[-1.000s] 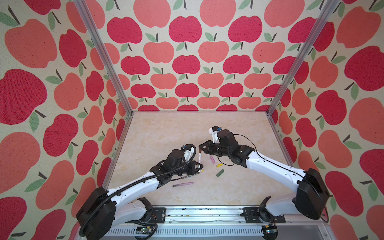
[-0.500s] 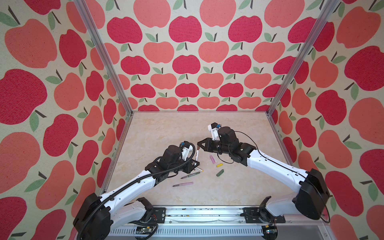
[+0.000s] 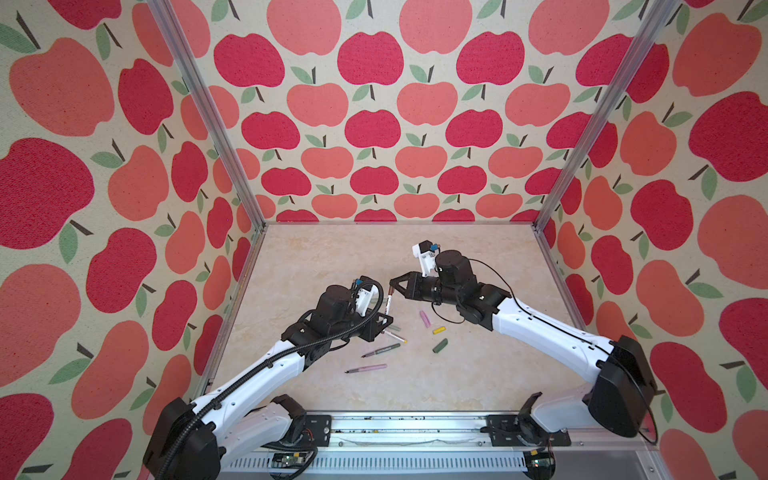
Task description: Insert the pens into the pen caps
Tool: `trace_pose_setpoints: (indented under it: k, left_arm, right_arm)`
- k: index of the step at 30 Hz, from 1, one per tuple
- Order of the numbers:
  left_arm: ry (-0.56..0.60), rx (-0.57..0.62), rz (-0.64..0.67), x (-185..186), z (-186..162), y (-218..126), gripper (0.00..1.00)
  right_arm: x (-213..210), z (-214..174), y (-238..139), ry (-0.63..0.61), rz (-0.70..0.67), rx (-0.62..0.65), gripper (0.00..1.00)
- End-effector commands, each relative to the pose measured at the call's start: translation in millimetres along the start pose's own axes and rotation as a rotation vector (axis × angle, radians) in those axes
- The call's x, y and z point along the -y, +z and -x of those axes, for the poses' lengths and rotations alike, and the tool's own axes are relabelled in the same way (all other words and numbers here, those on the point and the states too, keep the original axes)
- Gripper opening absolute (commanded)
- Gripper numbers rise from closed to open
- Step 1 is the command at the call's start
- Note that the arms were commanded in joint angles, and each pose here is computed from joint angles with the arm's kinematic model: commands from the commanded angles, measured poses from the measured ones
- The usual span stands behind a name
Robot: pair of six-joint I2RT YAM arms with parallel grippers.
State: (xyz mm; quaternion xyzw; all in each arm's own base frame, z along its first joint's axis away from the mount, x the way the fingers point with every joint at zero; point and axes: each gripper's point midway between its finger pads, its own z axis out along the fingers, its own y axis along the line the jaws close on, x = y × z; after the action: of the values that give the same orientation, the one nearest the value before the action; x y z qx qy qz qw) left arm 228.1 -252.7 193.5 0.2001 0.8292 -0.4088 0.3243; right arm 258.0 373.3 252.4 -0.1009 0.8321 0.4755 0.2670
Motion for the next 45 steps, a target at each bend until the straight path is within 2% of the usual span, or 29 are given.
trace_pose_setpoints:
  k: [1, 7, 18, 27, 45]
  left_arm:
    - [0.246, 0.368, -0.09, 49.3, 115.4, -39.6, 0.0]
    - [0.292, 0.393, -0.138, 57.3, 129.2, -42.3, 0.0]
    - [0.326, 0.507, -0.13, 60.3, 166.7, -62.1, 0.0]
    - [0.296, 0.543, -0.119, 48.4, 195.3, -64.9, 0.0]
    - [0.32, 0.607, -0.108, 41.0, 223.4, -78.5, 0.0]
  right_arm:
    - [36.2, -83.1, 7.9, 0.062, -0.106, -0.323, 0.0]
    - [39.6, -90.4, 13.8, 0.069, -0.104, -0.357, 0.0]
    - [48.5, -108.3, 17.5, 0.08, -0.113, -0.412, 0.0]
    - [54.7, -121.2, 21.5, 0.088, -0.125, -0.446, 0.0]
    - [61.4, -158.8, 32.8, 0.115, -0.135, -0.506, 0.0]
